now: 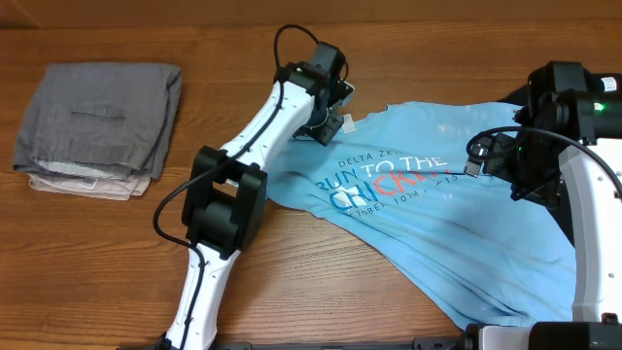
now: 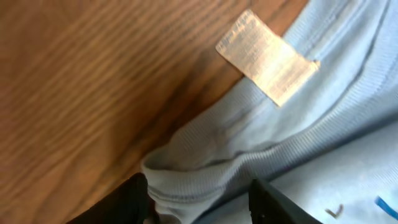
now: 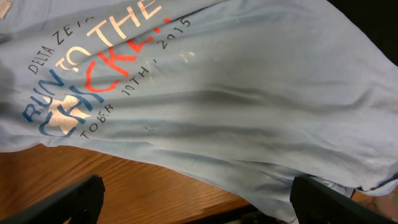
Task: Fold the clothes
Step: 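Reach the left gripper to the shirt collar near the tag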
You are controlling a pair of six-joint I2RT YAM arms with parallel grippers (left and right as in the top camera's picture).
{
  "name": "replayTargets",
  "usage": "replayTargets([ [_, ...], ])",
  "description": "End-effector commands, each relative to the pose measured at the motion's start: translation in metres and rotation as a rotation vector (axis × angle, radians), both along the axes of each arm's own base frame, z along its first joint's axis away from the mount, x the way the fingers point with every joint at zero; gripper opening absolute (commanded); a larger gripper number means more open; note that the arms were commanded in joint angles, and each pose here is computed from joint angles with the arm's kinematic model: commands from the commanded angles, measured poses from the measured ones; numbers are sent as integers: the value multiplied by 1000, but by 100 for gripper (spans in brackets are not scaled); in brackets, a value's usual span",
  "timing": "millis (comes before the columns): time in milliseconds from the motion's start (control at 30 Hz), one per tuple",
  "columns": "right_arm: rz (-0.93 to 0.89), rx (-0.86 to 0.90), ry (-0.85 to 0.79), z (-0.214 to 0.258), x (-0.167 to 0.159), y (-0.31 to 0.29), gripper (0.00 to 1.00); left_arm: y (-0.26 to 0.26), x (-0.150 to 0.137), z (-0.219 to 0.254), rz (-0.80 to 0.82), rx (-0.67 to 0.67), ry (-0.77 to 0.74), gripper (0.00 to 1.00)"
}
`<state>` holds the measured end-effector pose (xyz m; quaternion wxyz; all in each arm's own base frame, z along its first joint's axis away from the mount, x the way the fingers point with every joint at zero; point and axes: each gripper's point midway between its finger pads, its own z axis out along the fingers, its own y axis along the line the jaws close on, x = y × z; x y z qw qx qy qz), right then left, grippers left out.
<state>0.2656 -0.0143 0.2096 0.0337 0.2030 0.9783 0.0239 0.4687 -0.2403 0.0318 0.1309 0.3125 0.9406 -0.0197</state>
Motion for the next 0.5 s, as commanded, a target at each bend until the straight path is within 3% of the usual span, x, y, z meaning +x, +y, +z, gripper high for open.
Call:
replayTargets([
  [0,-10,-8,-24,6,1,-3,100,12,8,-15,39,85,-27,55],
  [133,-10,-8,-24,6,1,-3,100,13,6,-24,72,85,-7,44],
  [300,-10,-8,-24,6,1,-3,100,14,5,-30,74,91,3,42],
  [400,-10,-9,-24,6,1,-3,100,15,6,-30,84,94,1,18],
  [467,-10,-8,-24,6,1,-3,100,19,9,-29,114,104,-13,11],
])
